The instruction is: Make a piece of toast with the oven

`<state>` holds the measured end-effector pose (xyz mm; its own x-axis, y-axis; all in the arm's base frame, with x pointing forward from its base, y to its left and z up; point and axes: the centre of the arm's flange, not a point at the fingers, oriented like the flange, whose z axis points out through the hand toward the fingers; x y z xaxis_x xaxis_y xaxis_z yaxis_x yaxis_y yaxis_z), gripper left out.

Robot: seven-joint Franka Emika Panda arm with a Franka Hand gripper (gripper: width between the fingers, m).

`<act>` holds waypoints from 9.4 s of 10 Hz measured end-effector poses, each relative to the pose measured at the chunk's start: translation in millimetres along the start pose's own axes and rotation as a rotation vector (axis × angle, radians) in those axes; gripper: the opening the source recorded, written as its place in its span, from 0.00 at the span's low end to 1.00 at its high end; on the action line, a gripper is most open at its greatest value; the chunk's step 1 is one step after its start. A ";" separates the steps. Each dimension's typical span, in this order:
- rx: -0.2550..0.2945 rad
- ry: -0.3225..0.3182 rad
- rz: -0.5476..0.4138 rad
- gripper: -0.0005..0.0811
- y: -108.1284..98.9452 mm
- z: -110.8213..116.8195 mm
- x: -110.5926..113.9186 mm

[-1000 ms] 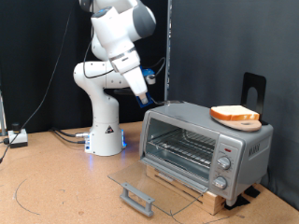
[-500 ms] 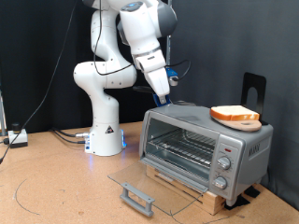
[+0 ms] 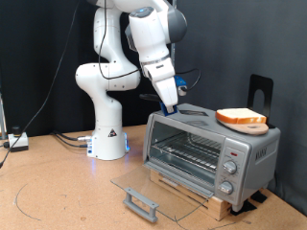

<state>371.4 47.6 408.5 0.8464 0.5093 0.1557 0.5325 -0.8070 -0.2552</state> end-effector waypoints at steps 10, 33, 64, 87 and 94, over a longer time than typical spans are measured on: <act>0.003 0.056 0.015 0.49 -19.4 24.4 6.9; -0.014 0.118 0.048 0.49 -66.4 45.2 78.6; 0.096 0.190 -0.007 0.49 130.8 -48.0 -83.5; 0.004 -0.003 -0.225 0.49 50.2 111.0 -22.6; -0.156 -0.111 -0.355 0.49 36.5 107.7 -24.5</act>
<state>369.6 37.8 292.6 0.6087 0.7869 0.1014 0.7932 -0.6065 -0.0547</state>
